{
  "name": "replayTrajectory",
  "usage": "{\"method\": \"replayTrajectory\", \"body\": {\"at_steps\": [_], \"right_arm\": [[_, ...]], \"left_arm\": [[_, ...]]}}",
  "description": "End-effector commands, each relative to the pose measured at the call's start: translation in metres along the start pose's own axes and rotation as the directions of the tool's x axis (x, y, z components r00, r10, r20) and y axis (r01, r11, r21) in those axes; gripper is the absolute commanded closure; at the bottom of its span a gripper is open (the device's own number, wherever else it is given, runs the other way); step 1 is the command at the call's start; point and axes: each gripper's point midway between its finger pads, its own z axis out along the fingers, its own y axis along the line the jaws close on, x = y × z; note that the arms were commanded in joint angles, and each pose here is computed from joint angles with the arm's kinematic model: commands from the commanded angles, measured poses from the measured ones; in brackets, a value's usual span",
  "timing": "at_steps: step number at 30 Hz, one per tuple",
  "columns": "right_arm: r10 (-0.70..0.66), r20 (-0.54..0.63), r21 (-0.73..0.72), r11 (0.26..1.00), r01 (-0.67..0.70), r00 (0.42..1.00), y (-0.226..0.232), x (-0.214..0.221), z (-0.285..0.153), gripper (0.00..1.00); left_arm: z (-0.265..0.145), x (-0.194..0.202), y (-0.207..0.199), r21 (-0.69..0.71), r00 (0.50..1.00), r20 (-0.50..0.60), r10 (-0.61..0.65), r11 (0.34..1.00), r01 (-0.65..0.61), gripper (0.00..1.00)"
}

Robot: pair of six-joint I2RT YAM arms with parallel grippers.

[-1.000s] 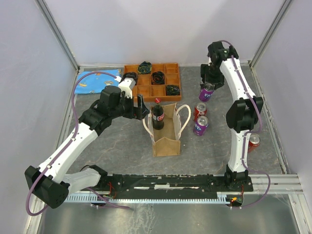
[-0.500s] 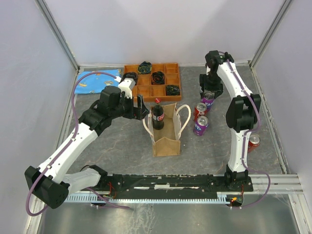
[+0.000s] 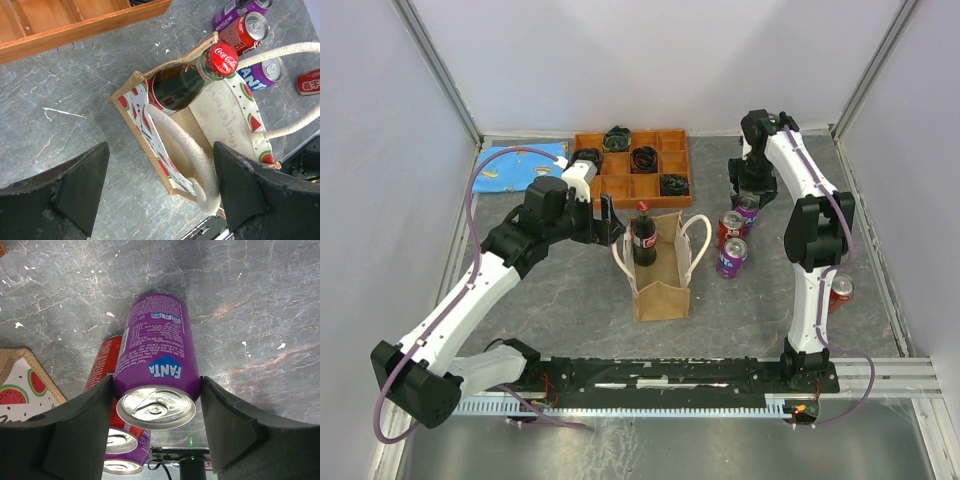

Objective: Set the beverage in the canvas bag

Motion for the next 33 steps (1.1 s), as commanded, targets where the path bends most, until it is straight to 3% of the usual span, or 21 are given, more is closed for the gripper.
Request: {"method": "replayTrajectory", "body": {"at_steps": [1,8,13,18,29,31,33], "right_arm": [[-0.019,-0.03,-0.009,1.0,0.019,0.999,0.001,0.01,0.001,0.28],[-0.02,-0.048,-0.015,1.0,0.019,0.999,0.001,0.021,0.005,0.26],[-0.029,-0.067,-0.02,0.999,0.028,0.997,0.001,0.028,0.011,0.13],[-0.023,-0.051,-0.02,1.0,0.022,0.998,0.001,0.028,0.006,0.11],[-0.004,0.018,0.017,1.0,0.004,1.0,-0.005,0.015,-0.009,0.22],[-0.006,0.02,0.02,1.0,0.006,1.0,-0.005,0.014,-0.008,0.31],[-0.007,0.027,0.016,1.0,0.006,1.0,-0.005,0.013,-0.008,0.48]], "left_arm": [[-0.006,-0.011,-0.007,0.033,0.999,0.047,0.005,0.999,-0.007,0.1],[-0.005,-0.011,-0.007,0.038,0.999,0.045,0.002,0.999,-0.004,0.1],[-0.005,-0.011,-0.009,0.045,0.999,0.046,0.003,0.999,-0.005,0.1],[-0.006,-0.01,-0.008,0.043,0.999,0.046,0.003,0.999,-0.005,0.1],[-0.006,-0.009,-0.008,0.043,0.999,0.045,0.004,0.999,-0.006,0.1],[-0.007,-0.01,-0.008,0.042,0.999,0.046,0.004,0.999,-0.006,0.1],[-0.007,-0.009,-0.008,0.043,0.999,0.045,0.004,0.999,-0.006,0.1]]}}
